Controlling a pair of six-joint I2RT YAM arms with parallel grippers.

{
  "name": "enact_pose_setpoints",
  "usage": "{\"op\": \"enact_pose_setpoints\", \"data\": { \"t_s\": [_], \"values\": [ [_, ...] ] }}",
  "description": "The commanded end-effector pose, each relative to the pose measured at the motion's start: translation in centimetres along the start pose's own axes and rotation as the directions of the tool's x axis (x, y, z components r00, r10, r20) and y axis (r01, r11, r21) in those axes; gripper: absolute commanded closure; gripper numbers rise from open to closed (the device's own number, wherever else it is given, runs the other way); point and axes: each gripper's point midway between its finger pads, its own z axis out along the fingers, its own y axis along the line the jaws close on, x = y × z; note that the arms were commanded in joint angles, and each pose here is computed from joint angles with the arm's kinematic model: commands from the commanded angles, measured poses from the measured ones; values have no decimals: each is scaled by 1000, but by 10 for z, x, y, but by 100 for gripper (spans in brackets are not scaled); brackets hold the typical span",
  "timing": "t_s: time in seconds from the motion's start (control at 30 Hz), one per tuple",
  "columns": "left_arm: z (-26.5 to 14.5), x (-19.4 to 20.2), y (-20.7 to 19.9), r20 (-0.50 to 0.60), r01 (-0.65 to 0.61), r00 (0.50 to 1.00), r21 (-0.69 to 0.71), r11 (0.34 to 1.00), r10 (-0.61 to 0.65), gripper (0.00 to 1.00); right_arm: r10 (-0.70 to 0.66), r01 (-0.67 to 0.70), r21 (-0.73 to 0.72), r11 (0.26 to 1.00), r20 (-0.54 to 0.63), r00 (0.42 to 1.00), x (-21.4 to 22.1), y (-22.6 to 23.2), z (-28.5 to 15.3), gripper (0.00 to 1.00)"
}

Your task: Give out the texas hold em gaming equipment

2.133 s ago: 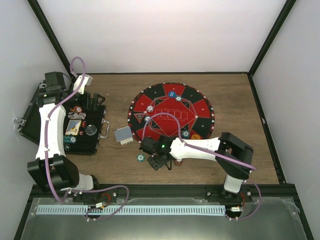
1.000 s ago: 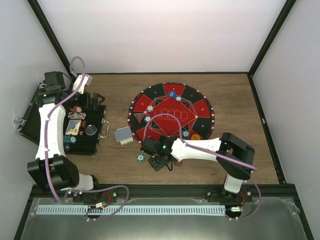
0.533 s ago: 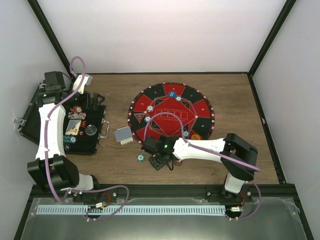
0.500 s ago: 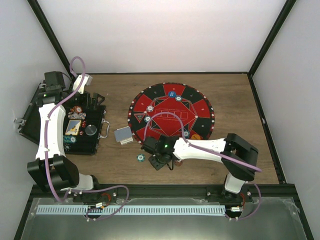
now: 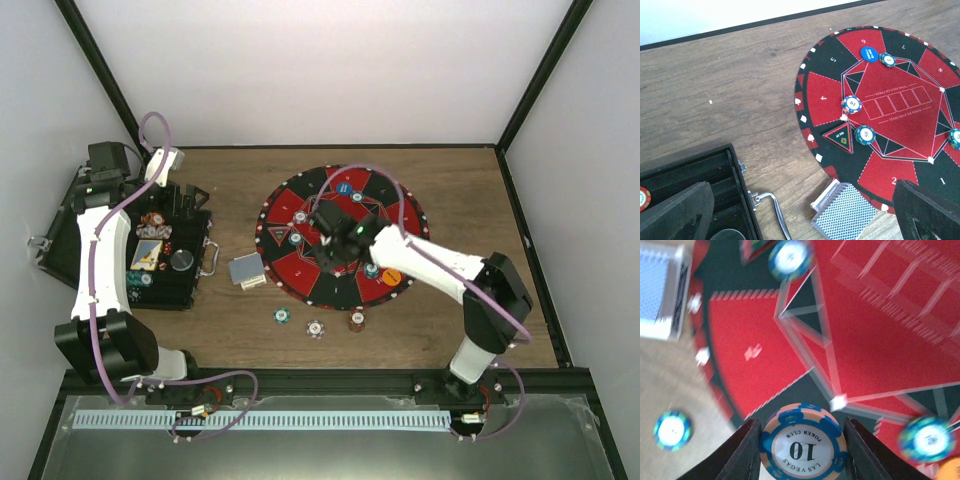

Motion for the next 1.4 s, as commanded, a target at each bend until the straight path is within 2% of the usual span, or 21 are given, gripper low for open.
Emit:
{"op": "enact_pose_setpoints", "data": {
  "t_s": [0.0,0.23,0.33,0.47,0.63,0.93,1.1,1.17,1.27,1.37],
  "values": [
    [-7,-12,-1,29,-19,999,4,1000,19,0,43,-54,91,994,124,991,-66,-60,-9,87],
    [-3,-15,1,34,-20,999,18,1000,19,0,152,-189,221,957,174,973,-130,-169,30,90],
    [0,-14,1,29,-20,999,25,999,19,0,200,-244,254,936,188,962,-147,-210,46,91],
    [4,-11,2,23,-20,1000,36,999,19,0,253,-293,276,915,173,952,-149,-251,73,91],
    [10,-9,4,21,-16,1000,47,999,15,0,293,-325,287,901,148,944,-146,-281,106,92],
    [15,-7,7,11,-16,1000,53,998,15,0,339,-366,294,883,141,930,-143,-308,132,92],
    [17,-3,7,2,-12,1000,54,998,12,0,349,-373,278,885,134,928,-141,-306,136,72],
    [17,-2,7,-2,-11,1000,54,999,11,0,350,-378,290,879,144,926,-143,-308,130,56],
    [20,0,9,-7,-9,1000,49,999,10,0,352,-387,306,870,165,921,-148,-311,116,40],
    [20,0,10,-9,-5,1000,46,999,6,0,359,-406,314,858,198,912,-156,-311,95,37]
  ]
}}
